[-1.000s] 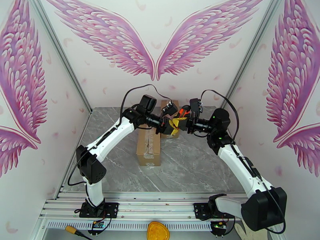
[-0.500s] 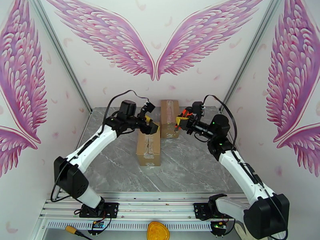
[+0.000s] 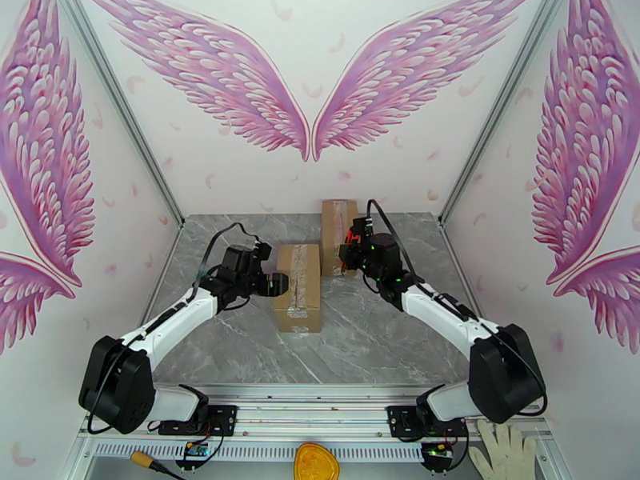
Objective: Unpack the express box
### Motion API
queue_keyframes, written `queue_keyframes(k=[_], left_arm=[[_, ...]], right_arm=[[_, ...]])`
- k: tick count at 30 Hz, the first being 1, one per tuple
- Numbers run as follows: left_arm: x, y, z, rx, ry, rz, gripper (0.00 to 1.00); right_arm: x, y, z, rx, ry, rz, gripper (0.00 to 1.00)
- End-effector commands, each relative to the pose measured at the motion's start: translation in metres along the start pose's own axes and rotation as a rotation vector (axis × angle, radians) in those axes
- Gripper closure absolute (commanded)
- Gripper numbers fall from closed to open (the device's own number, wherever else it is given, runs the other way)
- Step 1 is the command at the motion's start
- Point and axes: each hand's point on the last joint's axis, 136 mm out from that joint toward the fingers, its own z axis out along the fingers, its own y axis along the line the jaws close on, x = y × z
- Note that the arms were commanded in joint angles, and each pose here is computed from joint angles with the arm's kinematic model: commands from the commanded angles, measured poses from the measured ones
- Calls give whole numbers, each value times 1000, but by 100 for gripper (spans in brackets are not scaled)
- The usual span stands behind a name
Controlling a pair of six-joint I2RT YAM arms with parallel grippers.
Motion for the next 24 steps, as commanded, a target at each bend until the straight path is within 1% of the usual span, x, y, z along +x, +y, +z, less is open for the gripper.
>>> queue_keyframes(k=[1, 7, 11, 14, 18, 19, 21, 22, 24], left_arm=[[1, -15, -10, 60, -44, -25, 19], [18, -39, -12, 146, -39, -21, 19], [30, -55, -16, 203, -42, -19, 18], [32, -67, -18, 245, -48, -15, 19], [38, -84, -13, 278, -27, 18, 18], [40, -87, -12, 279, -16, 25, 18], [45, -83, -11, 220, 8, 49, 18], [46, -78, -14, 182, 13, 65, 19], [44, -71, -25, 127, -11, 91, 19]], right_arm=[[-25, 15, 6, 16, -65, -7, 95], [-20, 41, 20, -35, -50, -43, 94], [-18, 57, 29, -109, -39, -52, 94], [-19, 68, 34, -152, -36, -68, 94], [-23, 80, 37, -203, -39, -93, 93], [-24, 82, 37, -211, -40, -100, 93], [-26, 83, 36, -204, -27, -123, 93], [-27, 79, 35, -179, -18, -137, 92], [-31, 71, 31, -124, -17, -167, 92]])
